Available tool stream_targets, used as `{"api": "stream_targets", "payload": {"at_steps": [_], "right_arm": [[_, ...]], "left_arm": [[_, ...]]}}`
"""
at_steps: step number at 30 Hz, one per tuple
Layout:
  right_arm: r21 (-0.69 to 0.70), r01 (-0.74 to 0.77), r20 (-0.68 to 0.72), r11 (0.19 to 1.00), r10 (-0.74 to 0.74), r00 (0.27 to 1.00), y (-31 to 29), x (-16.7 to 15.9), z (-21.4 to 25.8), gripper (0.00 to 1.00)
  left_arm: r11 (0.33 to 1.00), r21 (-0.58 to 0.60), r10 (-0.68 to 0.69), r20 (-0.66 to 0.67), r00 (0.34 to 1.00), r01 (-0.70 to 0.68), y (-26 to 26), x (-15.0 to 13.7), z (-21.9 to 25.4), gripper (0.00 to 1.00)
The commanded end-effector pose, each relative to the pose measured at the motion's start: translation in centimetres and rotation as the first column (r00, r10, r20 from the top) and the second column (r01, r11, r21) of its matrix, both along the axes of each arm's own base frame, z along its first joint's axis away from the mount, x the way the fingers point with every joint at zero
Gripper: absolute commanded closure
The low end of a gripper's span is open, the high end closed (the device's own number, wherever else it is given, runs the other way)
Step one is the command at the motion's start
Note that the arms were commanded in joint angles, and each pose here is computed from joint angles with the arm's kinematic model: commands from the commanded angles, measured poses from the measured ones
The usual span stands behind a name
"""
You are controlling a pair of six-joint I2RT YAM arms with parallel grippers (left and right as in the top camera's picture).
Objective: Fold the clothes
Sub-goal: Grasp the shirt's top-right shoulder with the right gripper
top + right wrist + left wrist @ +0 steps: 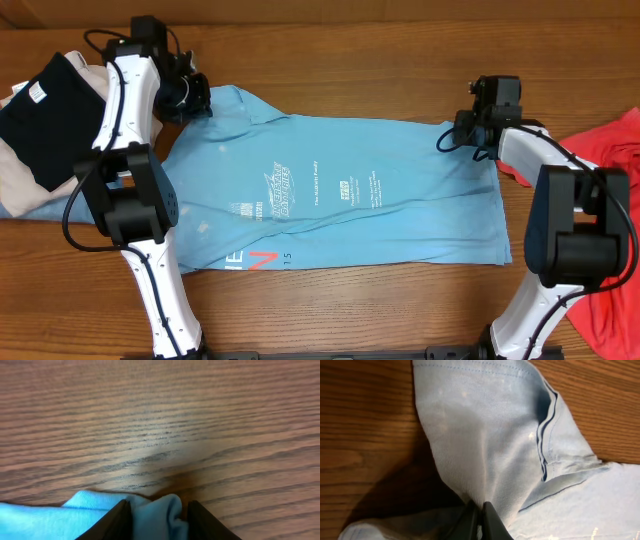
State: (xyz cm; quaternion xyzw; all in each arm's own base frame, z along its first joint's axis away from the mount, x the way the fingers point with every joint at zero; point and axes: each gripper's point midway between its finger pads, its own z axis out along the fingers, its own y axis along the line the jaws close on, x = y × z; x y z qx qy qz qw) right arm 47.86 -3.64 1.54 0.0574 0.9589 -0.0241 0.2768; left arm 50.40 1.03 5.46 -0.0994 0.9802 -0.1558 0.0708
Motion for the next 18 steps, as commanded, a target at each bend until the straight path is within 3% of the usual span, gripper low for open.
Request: {"api": "stream_targets", "payload": {"at_steps": [1, 6, 18], "right_arm": [[-0.013, 0.014, 0.050, 1.000, -0.014, 0.999, -0.6, 0.7, 2.6, 0.59], [-0.014, 0.015, 0.057, 1.000, -0.014, 0.998, -0.6, 0.8, 2.7, 0.48], [-0.015, 0.015, 0.079, 1.000, -0.014, 0.997, -0.7, 1.7, 1.9, 0.52]], "left_arm": [[1.000, -0.008, -0.019, 0.036, 0.999, 0.019, 0.0, 0.1, 1.8, 0.96], [1.000, -0.005, -0.019, 0.039, 0.999, 0.019, 0.0, 0.2, 1.8, 0.96], [1.000, -0.003, -0.020, 0.049, 0.999, 0.020, 0.0, 0.5, 1.8, 0.96]]}}
